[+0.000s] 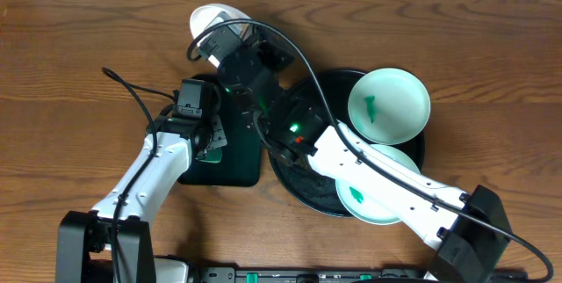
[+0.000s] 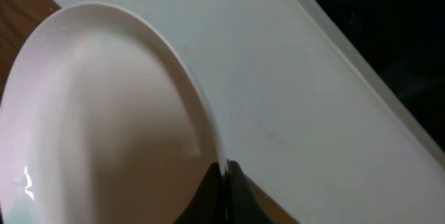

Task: Clean dirty plates on tray and stack at the side
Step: 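Lift the white plate up off the round tray with the right gripper, then carry the white plate right and set it on the table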

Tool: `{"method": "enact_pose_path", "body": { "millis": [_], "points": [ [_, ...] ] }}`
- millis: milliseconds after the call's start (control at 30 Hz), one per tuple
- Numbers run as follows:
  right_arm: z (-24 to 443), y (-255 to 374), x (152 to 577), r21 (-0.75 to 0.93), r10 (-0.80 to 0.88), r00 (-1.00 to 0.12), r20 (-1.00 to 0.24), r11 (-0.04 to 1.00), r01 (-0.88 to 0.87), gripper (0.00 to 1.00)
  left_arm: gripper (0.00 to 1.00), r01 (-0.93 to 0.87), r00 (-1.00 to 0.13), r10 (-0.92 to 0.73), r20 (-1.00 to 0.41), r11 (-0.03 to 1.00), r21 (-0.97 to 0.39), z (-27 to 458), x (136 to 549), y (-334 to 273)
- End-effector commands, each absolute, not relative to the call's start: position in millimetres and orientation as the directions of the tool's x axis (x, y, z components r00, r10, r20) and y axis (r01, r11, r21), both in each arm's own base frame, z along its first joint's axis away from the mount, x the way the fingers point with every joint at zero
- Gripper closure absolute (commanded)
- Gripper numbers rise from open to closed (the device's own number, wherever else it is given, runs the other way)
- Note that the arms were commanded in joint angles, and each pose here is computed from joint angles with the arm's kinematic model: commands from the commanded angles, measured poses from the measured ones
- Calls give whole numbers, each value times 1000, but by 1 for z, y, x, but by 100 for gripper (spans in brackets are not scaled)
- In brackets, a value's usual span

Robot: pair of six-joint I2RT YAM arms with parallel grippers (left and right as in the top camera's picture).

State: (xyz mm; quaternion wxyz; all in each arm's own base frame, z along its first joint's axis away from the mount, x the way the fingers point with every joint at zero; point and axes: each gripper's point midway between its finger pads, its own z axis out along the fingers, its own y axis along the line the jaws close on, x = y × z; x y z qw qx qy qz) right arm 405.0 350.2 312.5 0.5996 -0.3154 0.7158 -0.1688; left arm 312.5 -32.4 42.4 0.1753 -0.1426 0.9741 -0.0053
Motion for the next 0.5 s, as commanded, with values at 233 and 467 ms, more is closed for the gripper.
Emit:
{"method": "enact_pose_path", "body": {
  "millis": [233, 467],
  "points": [
    [310, 358, 402, -586, -628, -88, -773, 761, -278, 99, 92, -274, -901, -271, -338, 961, -39, 40, 308, -29],
    [305, 349, 404, -453, -494, -165, -854, 861, -231, 99, 92, -274, -901, -271, -338, 961, -39, 40, 307, -29]
  ]
}}
